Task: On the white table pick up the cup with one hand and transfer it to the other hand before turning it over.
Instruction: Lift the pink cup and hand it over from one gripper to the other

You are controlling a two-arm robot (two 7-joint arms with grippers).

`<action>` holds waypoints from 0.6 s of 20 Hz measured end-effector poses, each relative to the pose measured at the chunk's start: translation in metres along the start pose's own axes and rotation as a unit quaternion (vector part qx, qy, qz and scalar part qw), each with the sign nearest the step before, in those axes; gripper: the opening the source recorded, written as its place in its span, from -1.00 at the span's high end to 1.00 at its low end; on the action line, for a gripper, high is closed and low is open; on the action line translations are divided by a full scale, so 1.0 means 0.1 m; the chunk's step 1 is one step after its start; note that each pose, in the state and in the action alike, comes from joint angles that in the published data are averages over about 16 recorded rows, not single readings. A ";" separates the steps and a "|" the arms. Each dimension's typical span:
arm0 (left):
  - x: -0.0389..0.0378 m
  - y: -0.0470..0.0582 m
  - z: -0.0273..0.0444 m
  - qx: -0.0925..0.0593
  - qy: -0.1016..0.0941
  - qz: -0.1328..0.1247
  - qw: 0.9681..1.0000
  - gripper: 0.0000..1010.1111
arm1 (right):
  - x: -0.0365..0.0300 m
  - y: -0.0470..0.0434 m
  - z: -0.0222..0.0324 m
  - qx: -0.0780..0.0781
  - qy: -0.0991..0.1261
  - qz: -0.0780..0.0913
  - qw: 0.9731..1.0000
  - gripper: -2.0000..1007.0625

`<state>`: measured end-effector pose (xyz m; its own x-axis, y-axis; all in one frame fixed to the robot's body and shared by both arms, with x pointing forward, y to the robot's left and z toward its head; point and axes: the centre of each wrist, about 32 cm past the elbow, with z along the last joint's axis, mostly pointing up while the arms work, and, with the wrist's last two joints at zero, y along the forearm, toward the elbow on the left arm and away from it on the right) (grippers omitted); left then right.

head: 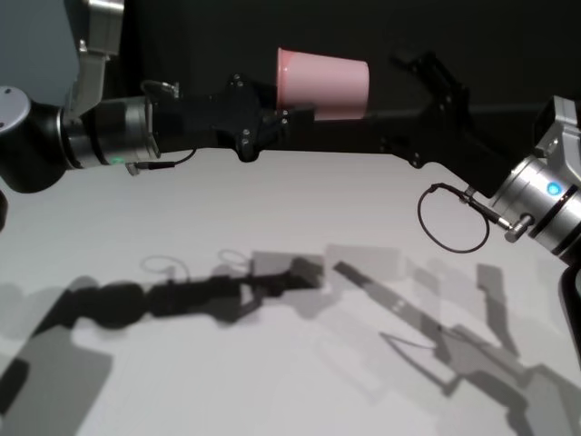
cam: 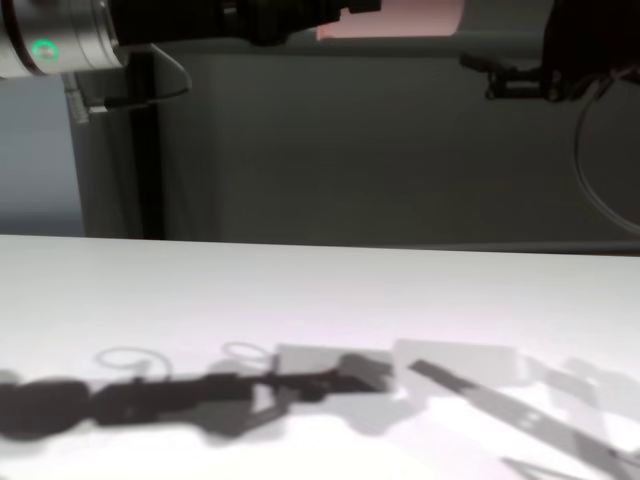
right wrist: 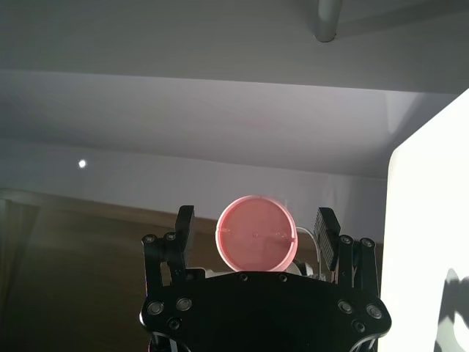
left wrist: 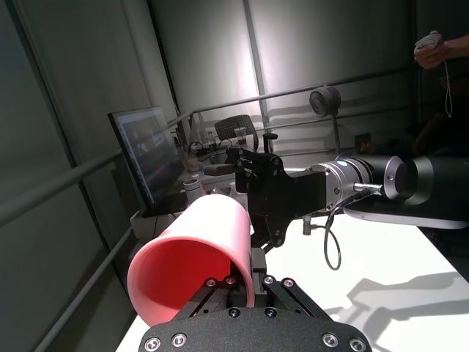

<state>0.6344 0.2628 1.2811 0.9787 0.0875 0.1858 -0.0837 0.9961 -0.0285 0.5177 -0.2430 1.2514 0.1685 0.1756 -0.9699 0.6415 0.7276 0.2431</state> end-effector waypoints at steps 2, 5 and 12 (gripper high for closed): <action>0.000 0.00 0.000 0.000 0.000 0.000 1.000 0.90 | -0.008 0.006 0.000 -0.001 -0.001 0.001 1.000 -0.99; 0.000 0.00 0.000 0.000 0.000 0.000 1.000 0.90 | -0.013 0.020 -0.005 -0.004 -0.001 0.001 1.000 -0.99; 0.000 0.00 0.000 0.000 0.000 0.000 1.000 0.90 | -0.006 0.062 -0.025 -0.012 -0.001 0.000 1.000 -0.99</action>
<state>0.6344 0.2628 1.2811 0.9787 0.0875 0.1858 -0.0837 0.9961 -0.0285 0.5198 -0.2369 1.2535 0.1705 0.1742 -0.9698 0.6228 0.7437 0.2431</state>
